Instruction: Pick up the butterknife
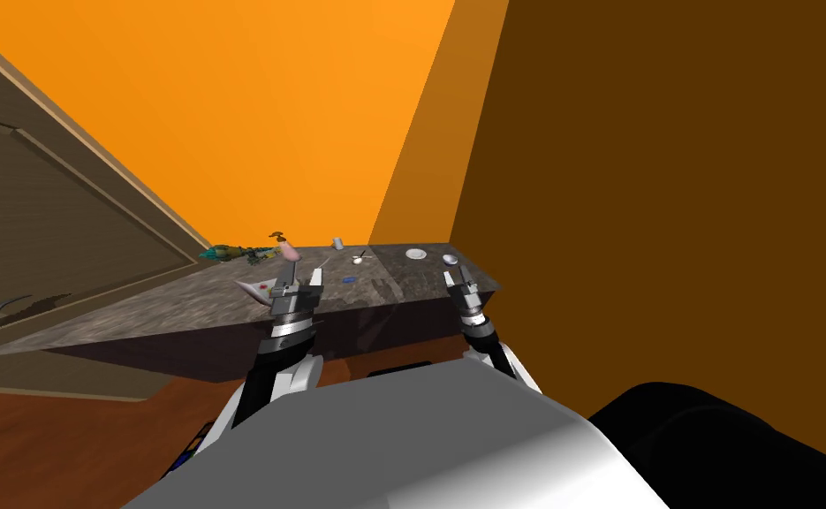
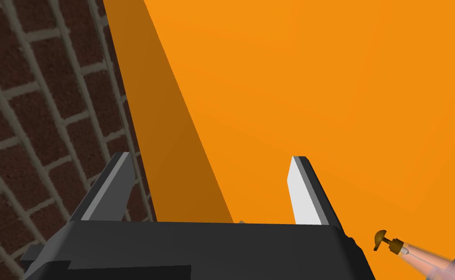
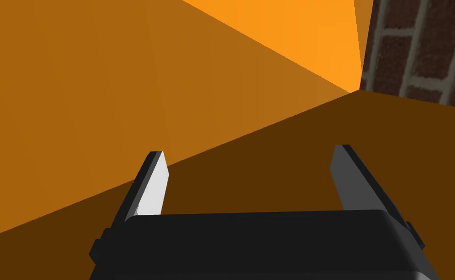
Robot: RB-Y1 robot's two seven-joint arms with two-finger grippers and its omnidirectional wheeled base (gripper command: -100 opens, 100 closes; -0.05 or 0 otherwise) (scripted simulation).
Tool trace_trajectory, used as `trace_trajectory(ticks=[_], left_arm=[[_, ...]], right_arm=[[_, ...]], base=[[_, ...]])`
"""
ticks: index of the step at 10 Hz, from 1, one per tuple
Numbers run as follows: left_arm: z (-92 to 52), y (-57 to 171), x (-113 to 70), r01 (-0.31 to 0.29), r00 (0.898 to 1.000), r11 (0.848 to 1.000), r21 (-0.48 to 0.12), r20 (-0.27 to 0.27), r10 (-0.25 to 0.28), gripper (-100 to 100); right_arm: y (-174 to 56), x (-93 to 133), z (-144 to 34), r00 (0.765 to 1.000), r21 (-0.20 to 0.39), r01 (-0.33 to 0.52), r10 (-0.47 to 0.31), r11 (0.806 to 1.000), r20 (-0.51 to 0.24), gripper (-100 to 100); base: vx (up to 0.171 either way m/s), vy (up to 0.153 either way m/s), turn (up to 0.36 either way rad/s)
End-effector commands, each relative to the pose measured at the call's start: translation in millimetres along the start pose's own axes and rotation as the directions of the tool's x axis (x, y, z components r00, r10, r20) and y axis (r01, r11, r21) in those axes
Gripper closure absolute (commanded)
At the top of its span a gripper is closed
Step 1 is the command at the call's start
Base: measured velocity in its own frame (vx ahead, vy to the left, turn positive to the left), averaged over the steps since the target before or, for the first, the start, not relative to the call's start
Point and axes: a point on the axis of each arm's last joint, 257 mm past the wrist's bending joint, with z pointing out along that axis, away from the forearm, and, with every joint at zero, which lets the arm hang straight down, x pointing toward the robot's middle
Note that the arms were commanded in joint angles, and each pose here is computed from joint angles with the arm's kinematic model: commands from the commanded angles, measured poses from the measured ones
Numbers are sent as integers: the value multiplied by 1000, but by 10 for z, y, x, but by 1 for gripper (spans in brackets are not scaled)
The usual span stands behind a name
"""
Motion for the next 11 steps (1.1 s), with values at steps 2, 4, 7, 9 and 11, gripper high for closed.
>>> trace_trajectory(ticks=[2, 4, 7, 9, 11], left_arm=[[0, 0, 0, 0, 1000, 1000, 0, 0, 0, 0], [0, 0, 0, 0, 1000, 1000, 0, 0, 0, 0], [0, 0, 0, 0, 1000, 1000, 0, 0, 0, 0], [0, 0, 0, 0, 1000, 1000, 0, 0, 0, 0], [0, 0, 0, 0, 1000, 1000, 0, 0, 0, 0]], right_arm=[[-195, 126, -125, 998, 65, -20, 24, 998, -55, -100], [-382, 229, -256, 994, 128, -35, 48, 991, -101, -100], [-763, 403, -578, 981, 260, -64, 109, 963, -160, -100], [-961, 481, -795, 971, 335, -66, 138, 940, -195, -100], [-1157, 540, -1055, 958, 415, -55, 166, 908, -236, -100]], base=[[-113, 64, 5], [-119, 53, 9], [-100, 77, 27], [-113, 88, 33], [-115, 56, 38]])
